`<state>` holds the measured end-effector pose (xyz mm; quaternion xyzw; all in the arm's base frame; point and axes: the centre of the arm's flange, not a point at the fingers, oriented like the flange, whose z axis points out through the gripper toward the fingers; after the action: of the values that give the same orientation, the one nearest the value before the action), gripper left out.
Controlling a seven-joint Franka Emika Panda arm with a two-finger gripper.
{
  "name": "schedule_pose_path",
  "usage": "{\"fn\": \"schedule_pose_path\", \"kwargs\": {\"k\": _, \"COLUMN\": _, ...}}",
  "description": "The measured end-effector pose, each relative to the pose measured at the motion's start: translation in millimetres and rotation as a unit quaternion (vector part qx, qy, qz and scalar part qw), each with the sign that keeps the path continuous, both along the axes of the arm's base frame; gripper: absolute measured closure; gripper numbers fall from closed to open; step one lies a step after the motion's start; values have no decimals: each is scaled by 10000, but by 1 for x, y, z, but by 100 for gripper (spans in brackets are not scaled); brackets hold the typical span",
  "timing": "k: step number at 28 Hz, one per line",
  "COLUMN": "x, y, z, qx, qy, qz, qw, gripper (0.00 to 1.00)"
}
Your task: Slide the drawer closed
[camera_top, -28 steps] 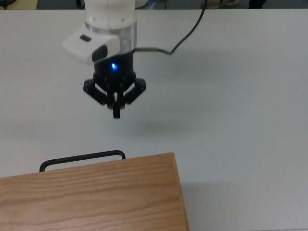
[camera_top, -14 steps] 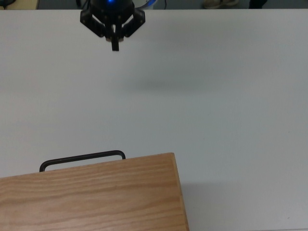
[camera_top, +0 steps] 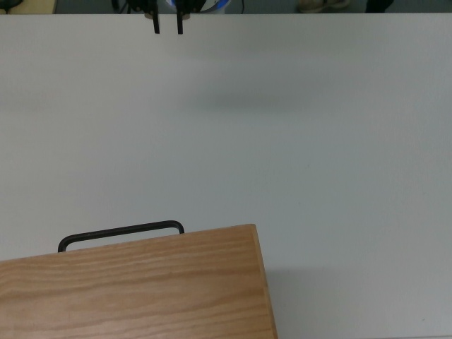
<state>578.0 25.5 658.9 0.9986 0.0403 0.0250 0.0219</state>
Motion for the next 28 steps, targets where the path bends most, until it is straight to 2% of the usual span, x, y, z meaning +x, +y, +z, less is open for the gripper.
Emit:
{"fn": "schedule_pose_path", "kwargs": {"k": 3, "x": -3, "y": 0, "z": 3, "qx": 0, "qy": -2, "qz": -2, "qw": 10000, "gripper": 50}}
{"fn": "schedule_pose_path", "kwargs": {"k": 12, "x": -7, "y": -1, "z": 10, "qx": 2, "qy": -61, "qz": -8, "qw": 10000, "gripper": 19}}
{"fn": "schedule_pose_path", "kwargs": {"k": 13, "x": -7, "y": -1, "z": 10, "qx": 2, "qy": -63, "qz": -10, "qw": 10000, "gripper": 11}}
{"fn": "schedule_pose_path", "kwargs": {"k": 16, "x": -7, "y": -1, "z": 10, "qx": 2, "qy": -64, "qz": -11, "qw": 10000, "gripper": 1}}
{"fn": "schedule_pose_path", "kwargs": {"k": 28, "x": -7, "y": -1, "z": 10, "qx": 2, "qy": -64, "qz": -16, "qw": 10000, "gripper": 0}}
